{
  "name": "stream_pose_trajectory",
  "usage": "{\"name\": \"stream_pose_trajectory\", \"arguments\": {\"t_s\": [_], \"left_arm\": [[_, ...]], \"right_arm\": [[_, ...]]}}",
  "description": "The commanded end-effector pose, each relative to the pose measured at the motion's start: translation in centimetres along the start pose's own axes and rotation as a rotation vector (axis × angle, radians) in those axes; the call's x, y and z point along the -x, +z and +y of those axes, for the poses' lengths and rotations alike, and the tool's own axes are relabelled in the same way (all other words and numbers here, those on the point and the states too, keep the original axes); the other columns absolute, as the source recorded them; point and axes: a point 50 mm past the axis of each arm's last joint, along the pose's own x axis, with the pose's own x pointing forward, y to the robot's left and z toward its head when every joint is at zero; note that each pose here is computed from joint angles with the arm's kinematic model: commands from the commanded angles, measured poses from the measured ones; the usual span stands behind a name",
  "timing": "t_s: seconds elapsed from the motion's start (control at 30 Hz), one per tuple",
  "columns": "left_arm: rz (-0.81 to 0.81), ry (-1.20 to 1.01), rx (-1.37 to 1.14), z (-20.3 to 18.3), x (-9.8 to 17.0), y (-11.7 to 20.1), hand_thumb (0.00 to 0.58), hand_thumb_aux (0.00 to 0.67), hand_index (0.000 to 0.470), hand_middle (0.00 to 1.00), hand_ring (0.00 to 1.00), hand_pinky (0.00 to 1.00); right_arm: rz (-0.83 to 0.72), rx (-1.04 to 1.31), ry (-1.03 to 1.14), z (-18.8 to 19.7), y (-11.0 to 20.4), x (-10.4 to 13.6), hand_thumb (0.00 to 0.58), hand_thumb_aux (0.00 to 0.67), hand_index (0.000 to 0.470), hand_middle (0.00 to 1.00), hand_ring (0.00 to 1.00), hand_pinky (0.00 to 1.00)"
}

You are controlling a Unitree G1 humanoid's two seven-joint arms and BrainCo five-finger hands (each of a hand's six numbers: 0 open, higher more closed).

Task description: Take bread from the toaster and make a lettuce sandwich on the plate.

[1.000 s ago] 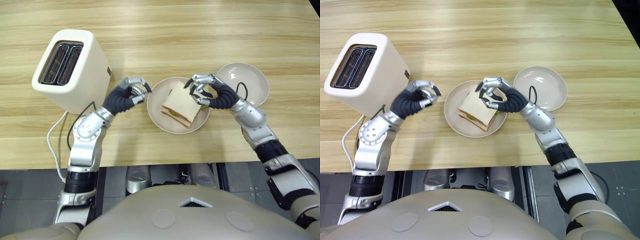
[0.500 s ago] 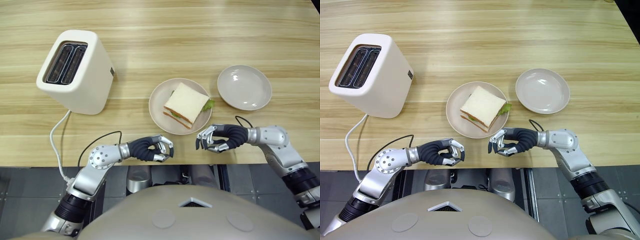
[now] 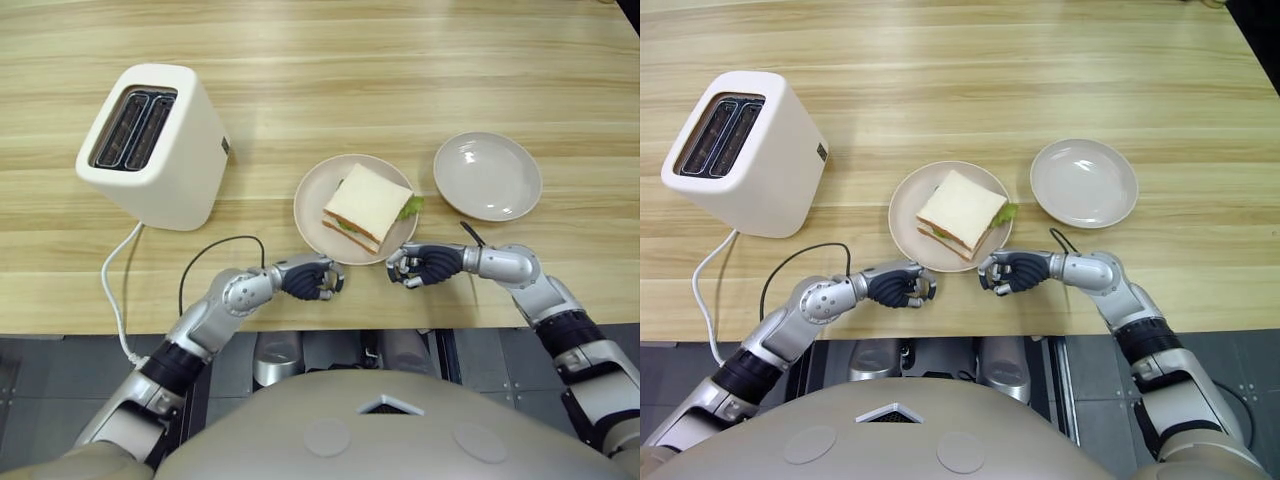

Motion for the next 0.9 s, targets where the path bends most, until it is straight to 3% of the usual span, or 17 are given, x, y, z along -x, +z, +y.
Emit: {"name": "stream_pose_trajectory", "arguments": {"t_s": [0.03, 0.27, 0.73, 0.9], "left_arm": [[0.150, -0.019, -0.041, -1.3, -0.6, -2.8, 0.580, 0.670, 0.460, 1.00, 1.00, 1.00], [0.286, 0.235, -0.112, 4.1, -1.7, -5.8, 0.580, 0.670, 0.460, 1.00, 1.00, 1.00], [0.310, 0.289, 0.072, 6.4, -5.5, -7.5, 0.580, 0.670, 0.460, 1.00, 1.00, 1.00], [0.241, 0.391, 0.109, 7.7, -5.4, -7.0, 0.580, 0.670, 0.460, 1.00, 1.00, 1.00]], "right_arm": [[0.073, 0.056, -0.017, 0.0, -1.1, -0.7, 0.580, 0.670, 0.460, 1.00, 1.00, 1.00], [0.089, 0.185, -0.114, -2.8, -1.1, -3.1, 0.580, 0.670, 0.460, 1.00, 1.00, 1.00], [0.369, 0.181, -0.246, -6.5, -3.8, -5.8, 0.580, 0.670, 0.460, 1.00, 1.00, 1.00], [0.251, 0.127, -0.373, -7.4, -2.7, -5.8, 0.580, 0.670, 0.460, 1.00, 1.00, 1.00]]}}
